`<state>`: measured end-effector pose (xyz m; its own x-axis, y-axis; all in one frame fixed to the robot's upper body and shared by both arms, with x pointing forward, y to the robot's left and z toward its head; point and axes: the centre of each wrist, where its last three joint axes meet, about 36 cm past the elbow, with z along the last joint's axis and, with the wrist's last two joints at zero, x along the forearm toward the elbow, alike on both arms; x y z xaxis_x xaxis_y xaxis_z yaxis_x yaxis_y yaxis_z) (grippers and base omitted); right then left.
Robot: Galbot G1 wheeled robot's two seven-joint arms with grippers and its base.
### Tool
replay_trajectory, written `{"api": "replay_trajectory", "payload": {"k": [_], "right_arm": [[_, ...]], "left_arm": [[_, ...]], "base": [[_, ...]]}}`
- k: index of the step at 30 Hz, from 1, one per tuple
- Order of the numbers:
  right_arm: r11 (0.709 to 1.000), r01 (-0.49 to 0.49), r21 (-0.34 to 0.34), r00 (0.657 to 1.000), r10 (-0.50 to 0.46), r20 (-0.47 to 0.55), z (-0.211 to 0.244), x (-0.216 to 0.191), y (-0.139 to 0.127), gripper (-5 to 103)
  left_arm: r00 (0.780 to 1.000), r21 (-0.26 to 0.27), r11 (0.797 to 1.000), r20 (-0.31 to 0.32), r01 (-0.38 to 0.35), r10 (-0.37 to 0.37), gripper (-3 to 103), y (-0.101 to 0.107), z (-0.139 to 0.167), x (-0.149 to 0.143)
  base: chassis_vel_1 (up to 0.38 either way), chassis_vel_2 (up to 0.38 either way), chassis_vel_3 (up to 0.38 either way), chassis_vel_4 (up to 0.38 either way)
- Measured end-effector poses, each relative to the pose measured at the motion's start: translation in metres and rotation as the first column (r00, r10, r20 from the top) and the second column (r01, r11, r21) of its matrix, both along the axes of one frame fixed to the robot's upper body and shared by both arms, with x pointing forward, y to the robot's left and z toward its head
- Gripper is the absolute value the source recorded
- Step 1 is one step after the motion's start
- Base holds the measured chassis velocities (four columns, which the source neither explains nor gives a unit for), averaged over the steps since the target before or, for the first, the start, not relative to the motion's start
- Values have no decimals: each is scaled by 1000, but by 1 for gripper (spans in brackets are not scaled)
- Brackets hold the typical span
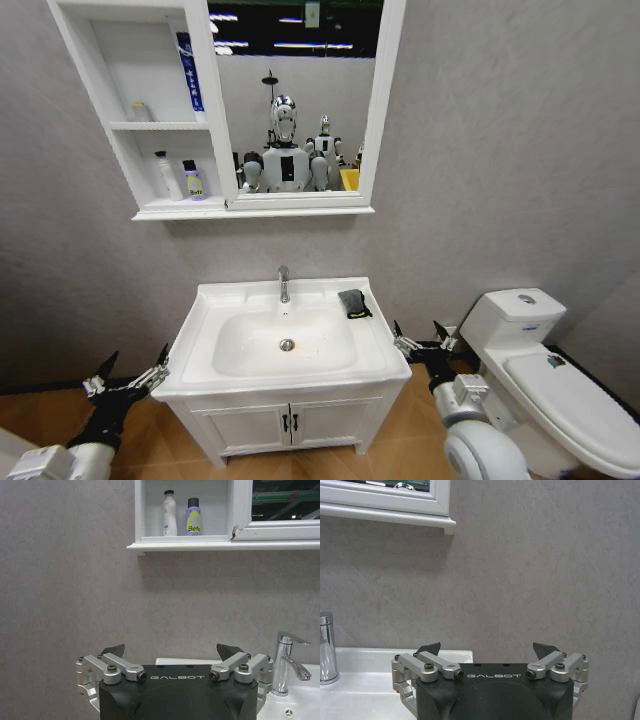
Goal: Move facial cleanser and shampoo from washbasin to cabinet, then wipe washbasin with towel.
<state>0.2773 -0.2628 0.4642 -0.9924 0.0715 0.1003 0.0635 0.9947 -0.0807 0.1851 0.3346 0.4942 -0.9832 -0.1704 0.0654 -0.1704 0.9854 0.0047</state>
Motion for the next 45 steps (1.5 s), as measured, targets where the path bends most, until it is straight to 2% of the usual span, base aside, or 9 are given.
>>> {"api": "replay_trajectory", "payload": {"k": [18,24,27,31,34,36,38,40,45], "right_arm": [[1000,-4,-1,999,4,-32,2,4,0,100],[999,-37,1,999,37,-35,0,10,2,100],[998,-67,12,996,68,-56,-2,24,1,100],[996,-73,51,986,80,-143,-13,74,-9,100],[998,-55,12,981,57,-187,-24,130,-24,100],[998,-55,8,980,56,-193,-25,147,-26,100],[999,-41,21,974,45,-220,-29,178,-20,100],[999,-41,28,970,47,-240,-31,188,-16,100],[993,-71,93,911,102,-399,-32,218,8,100]], "left_arm": [[1000,-4,1000,0,0,0,100,0,0,1],[1000,-4,1000,-1,0,0,100,0,0,1],[1000,-4,1000,-1,0,0,100,0,0,1],[1000,-4,1000,-1,0,0,100,0,0,1],[1000,-4,1000,-2,-1,1,100,0,0,1],[1000,-4,1000,-2,0,0,100,0,0,1],[1000,-4,1000,-2,0,0,100,0,0,1],[1000,-4,1000,-2,0,0,100,0,0,1],[1000,-4,1000,-2,0,0,100,0,0,1]], "base": [[-10,14,21,-15],[-73,86,88,-79],[-24,16,14,-23],[0,0,0,0],[0,0,0,0],[0,0,0,0],[0,0,0,0],[0,0,0,0],[0,0,0,0]]}}
